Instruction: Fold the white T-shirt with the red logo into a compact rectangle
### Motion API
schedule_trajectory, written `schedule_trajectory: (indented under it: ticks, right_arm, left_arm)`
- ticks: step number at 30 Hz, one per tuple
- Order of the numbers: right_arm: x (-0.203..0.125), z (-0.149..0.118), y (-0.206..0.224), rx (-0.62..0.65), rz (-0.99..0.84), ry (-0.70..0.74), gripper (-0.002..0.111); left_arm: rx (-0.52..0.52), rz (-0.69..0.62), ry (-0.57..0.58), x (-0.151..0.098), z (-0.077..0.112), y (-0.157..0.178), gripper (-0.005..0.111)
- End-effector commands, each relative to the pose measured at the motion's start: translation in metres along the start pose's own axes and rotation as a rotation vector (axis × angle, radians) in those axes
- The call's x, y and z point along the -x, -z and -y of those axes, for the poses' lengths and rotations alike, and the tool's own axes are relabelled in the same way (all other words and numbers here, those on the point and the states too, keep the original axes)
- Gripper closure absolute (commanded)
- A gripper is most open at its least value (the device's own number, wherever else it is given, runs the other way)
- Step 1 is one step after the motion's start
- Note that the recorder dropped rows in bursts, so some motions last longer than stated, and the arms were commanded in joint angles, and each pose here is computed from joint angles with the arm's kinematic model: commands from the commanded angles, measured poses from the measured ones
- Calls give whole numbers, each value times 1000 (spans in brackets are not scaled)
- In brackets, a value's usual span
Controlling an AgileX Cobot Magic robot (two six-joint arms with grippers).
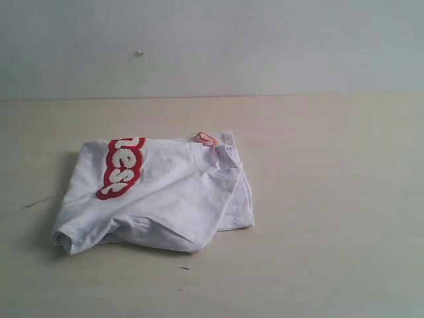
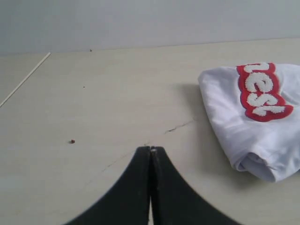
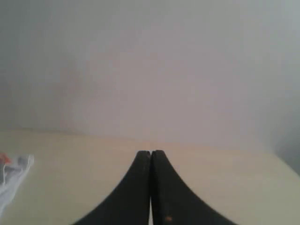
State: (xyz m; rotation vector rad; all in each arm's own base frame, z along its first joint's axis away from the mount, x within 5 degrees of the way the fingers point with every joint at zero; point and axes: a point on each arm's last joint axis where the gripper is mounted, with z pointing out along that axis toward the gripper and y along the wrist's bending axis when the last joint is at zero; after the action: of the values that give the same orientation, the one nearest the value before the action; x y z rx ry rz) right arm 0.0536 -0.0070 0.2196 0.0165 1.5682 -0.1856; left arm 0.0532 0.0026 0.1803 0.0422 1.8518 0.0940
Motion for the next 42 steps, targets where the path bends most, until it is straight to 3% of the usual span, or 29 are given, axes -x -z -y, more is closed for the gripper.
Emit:
schedule_trajectory:
  ticks: [1,3,12,42]
  right_arm:
    - [-23,-2,-2,-2,-99,-77,108]
    - [-30,-2,-1,-2,-185,-71,108]
    - [-31,-2,-1,-4,-188,-134,108]
    - [-31,-2,-1,-5,-188,-136,108]
  left_arm:
    - [-6,13,4,1,0,0,107]
    - [-6,13,4,1,0,0,107]
    - [-6,13,4,1,0,0,107]
    - [-6,13,4,1,0,0,107]
